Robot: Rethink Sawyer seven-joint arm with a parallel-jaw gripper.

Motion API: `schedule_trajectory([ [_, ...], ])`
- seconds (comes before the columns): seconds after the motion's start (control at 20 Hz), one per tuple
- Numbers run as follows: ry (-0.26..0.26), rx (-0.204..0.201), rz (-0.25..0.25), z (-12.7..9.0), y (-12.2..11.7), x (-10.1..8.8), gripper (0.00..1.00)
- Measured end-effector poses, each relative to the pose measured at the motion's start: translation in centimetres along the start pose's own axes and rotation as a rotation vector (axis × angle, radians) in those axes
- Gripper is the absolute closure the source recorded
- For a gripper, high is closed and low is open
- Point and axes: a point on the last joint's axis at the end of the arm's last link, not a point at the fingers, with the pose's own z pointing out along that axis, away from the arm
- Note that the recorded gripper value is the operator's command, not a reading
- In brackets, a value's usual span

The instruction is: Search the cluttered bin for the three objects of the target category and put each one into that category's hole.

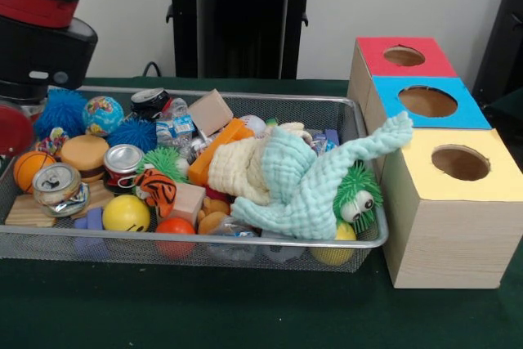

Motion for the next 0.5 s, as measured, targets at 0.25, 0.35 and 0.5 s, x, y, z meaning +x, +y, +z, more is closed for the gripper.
schedule_trajectory([
  [0.25,0.027,-0.009,0.049,-1.3,1.6,1.5,0.0],
  [0.35,0.035,-0.023,0.073,-2.1,2.4,2.0,0.0],
  [0.5,0.047,-0.046,0.112,-3.5,3.5,2.8,0.0],
])
